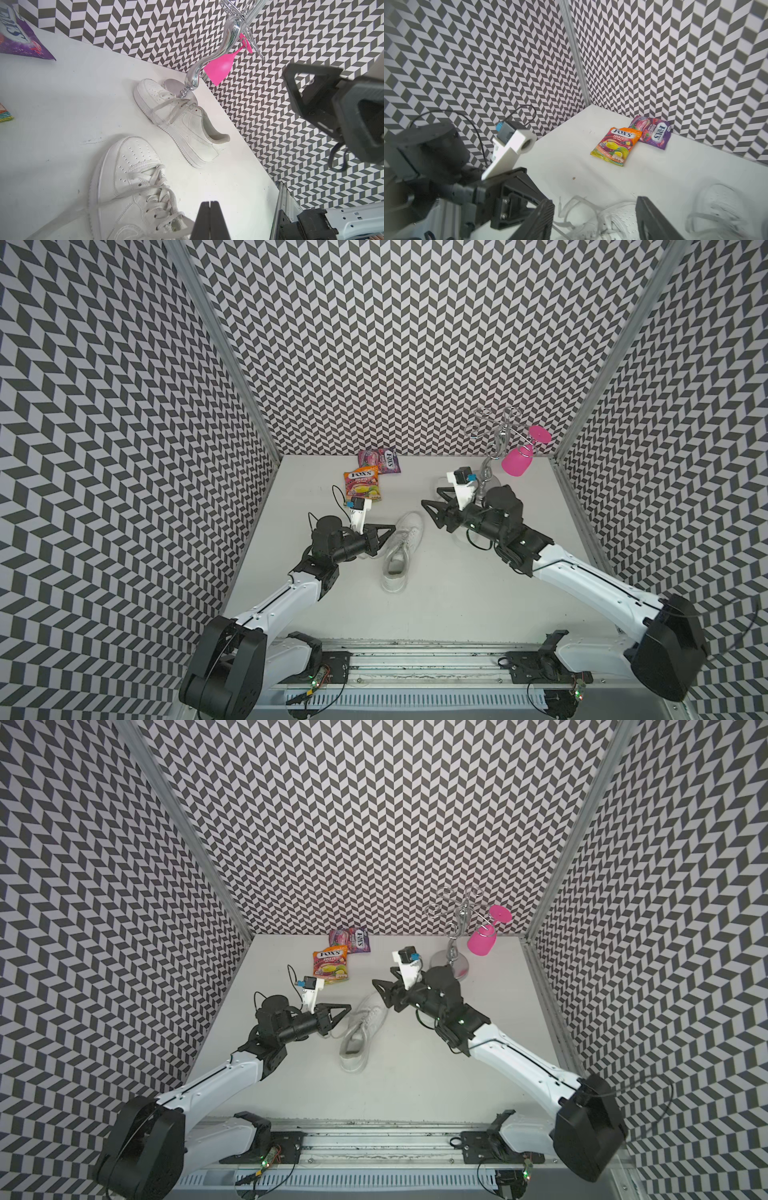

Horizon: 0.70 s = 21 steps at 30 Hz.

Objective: Tie the shoes
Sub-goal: Wrap the shoelace around the shoelace.

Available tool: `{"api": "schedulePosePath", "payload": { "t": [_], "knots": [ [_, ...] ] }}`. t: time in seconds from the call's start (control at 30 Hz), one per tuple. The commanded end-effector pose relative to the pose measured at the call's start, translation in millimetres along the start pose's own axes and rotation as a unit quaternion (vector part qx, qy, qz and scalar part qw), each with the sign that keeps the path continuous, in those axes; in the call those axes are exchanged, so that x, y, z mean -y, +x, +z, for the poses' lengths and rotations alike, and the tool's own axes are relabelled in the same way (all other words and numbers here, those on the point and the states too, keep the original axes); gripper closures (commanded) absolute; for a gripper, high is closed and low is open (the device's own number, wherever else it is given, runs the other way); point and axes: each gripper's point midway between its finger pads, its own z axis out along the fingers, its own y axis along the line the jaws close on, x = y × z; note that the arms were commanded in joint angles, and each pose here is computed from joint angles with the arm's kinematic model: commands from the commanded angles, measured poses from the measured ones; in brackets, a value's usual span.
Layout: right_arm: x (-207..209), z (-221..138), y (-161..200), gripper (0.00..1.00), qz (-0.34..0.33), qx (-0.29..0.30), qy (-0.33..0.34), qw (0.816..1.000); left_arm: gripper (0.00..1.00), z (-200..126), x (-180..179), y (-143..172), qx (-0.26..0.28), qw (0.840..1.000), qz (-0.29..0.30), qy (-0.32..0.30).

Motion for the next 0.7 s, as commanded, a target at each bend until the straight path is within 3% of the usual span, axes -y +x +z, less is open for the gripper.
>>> {"api": "schedulePosePath", "payload": {
  "t": [0.0,0.13,0.47,0.67],
  "knots": [
    [-40.3,-10.7,12.8,0.31,-0.089,0.048,-0.111,0.989,0.96,4.0,11.8,-18.7,0.011,1.0,0.018,0.021],
    [-54.9,-0.7,48.5,0.29,-0.097,0.015,-0.174,0.98,0.96,8.3,11.1,-19.1,0.005,1.0,0.015,0.026],
    [-62.0,60.7,90.0,0.32,-0.113,-0.041,-0.195,0.973,0.96,12.1,11.6,-21.7,0.0,0.999,0.015,0.03],
    [-68.5,81.4,96.8,0.46,-0.096,-0.051,-0.216,0.97,0.96,12.8,10.2,-20.9,-0.003,0.999,0.014,0.029]
  ]
}}
